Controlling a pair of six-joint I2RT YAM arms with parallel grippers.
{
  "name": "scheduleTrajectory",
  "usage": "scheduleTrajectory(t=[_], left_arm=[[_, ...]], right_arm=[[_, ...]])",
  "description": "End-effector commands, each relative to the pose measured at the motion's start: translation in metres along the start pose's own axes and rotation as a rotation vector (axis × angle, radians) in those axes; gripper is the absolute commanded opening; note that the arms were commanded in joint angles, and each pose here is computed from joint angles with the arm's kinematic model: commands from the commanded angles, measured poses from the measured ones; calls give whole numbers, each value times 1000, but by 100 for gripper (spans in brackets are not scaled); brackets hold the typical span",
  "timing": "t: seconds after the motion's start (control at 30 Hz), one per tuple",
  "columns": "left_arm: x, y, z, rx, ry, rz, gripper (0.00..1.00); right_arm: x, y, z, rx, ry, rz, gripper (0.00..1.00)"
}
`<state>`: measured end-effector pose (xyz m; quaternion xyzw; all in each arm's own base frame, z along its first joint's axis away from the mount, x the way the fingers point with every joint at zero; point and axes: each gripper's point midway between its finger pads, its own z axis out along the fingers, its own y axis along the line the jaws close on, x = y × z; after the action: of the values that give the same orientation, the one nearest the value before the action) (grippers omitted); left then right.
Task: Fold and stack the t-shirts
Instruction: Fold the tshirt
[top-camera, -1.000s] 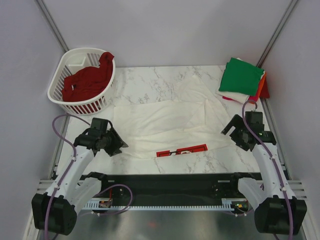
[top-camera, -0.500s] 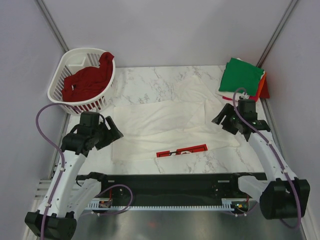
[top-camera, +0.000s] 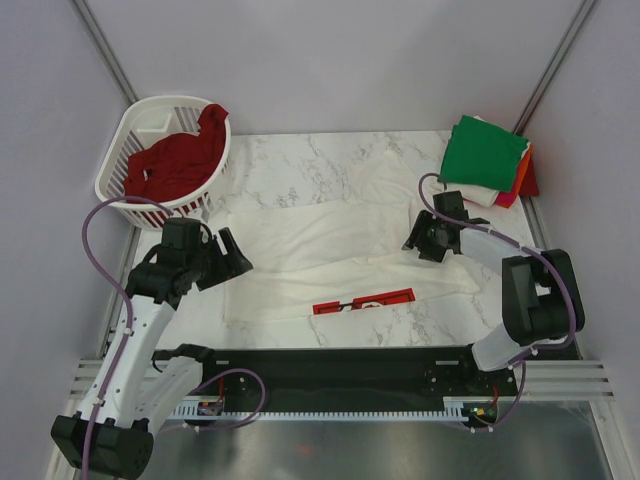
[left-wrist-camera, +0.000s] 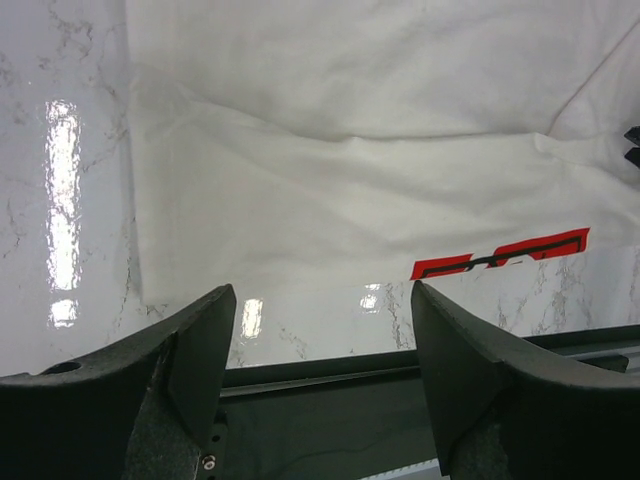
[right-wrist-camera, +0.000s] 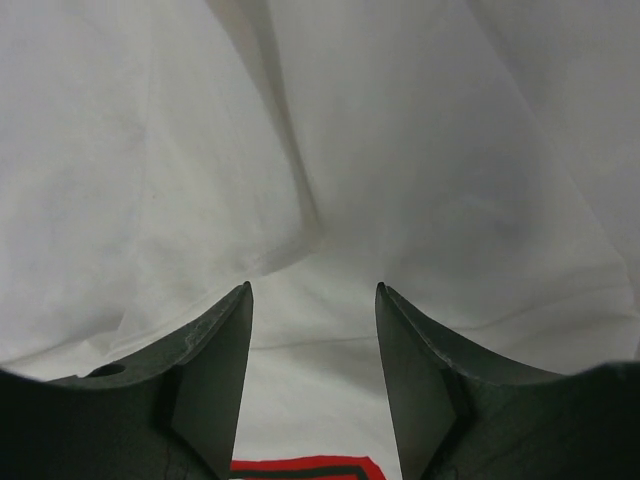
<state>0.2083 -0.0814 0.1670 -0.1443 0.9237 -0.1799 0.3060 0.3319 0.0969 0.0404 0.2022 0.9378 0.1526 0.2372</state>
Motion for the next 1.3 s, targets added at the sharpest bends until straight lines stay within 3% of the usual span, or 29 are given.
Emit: scheduleTrajectory(t=[0.0, 0.33, 0.67, 0.73, 0.83, 1.13, 1.27], left_arm=[[-6, -6, -1, 41, -32, 48, 78], [-8, -6, -3, 40, -50, 44, 77], [-7, -5, -3, 37, -47, 44, 76], [-7, -5, -3, 36, -49, 42, 76], [-7, -5, -3, 37, -49, 41, 76], [-7, -4, -3, 33, -52, 40, 76], [-7, -4, -3, 34, -50, 41, 76]], right_arm=[[-22, 16, 10, -43, -63, -24, 60], [-28, 23, 23, -54, -72, -38, 57], [-23, 23, 31, -53, -48, -41, 47], [-22, 24, 32, -58, -48, -41, 41], [-23, 26, 31, -64, -51, -44, 23], [-30, 53, 22, -98, -73, -90, 3], [-52, 77, 21, -137, -104, -88, 0]])
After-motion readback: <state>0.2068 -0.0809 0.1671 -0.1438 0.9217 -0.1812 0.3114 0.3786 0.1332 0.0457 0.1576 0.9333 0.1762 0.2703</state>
